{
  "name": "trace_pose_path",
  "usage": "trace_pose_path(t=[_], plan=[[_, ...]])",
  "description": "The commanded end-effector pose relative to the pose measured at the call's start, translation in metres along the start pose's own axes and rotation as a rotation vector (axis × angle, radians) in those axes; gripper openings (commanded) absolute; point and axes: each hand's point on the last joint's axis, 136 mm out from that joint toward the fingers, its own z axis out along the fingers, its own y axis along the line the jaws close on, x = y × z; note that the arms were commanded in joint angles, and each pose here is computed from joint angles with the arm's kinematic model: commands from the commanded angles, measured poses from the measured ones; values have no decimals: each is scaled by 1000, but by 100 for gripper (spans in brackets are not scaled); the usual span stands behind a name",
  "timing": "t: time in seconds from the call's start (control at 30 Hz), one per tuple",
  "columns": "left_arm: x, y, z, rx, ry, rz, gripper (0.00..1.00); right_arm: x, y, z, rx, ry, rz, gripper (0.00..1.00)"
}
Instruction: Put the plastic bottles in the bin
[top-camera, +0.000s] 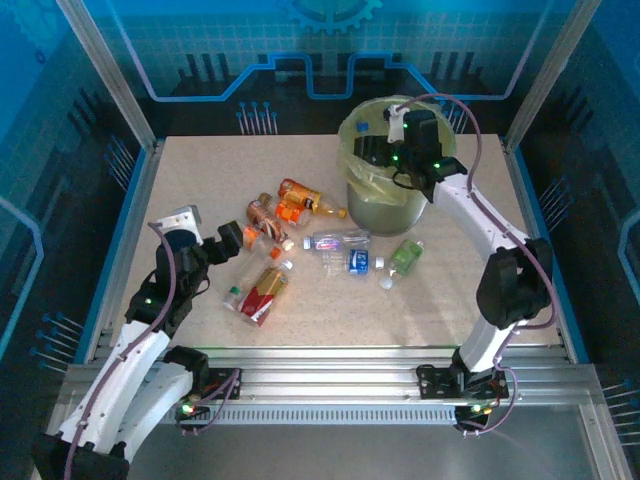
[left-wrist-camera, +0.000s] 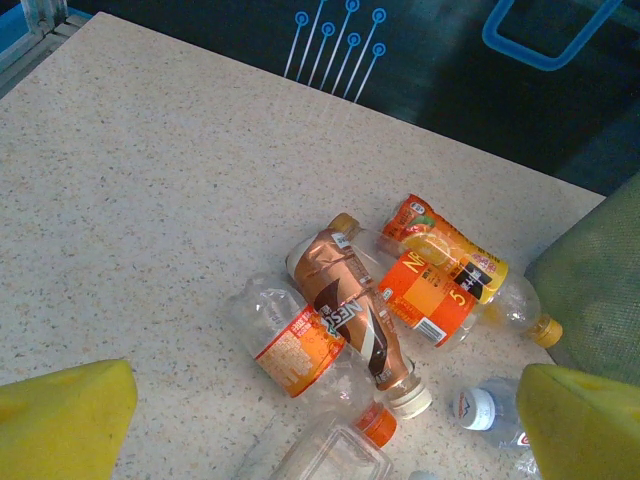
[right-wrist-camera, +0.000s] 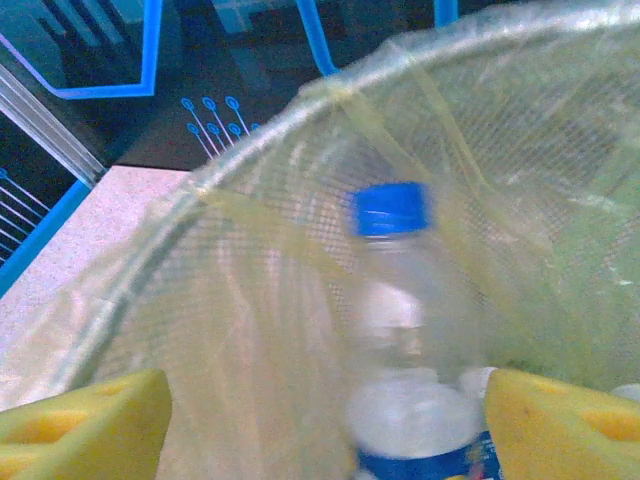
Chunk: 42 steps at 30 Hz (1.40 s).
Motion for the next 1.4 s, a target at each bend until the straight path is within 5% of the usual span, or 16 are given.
trace_pose_path(t=[0.0, 0.2, 0.57, 0.77, 1.03, 1.37], plan=[[-8, 0, -4, 6, -28, 19, 99, -49, 23, -39, -47, -106, -38, 85], [-8, -1, -2, 11, -29, 18, 99, -70, 34, -59, -50, -149, -68, 85], [0, -7, -2, 36, 23, 50, 99, -72, 31, -58, -10, -96, -38, 71], [17, -20, -1, 92, 171, 125, 99, -66, 32, -82, 35, -51, -24, 100], [51, -45, 8, 214, 396, 152, 99, -36, 3, -133, 231, 25, 60, 100], [109, -54, 8, 110, 695, 414, 99, 33, -38, -202, 455, 57, 159, 100]])
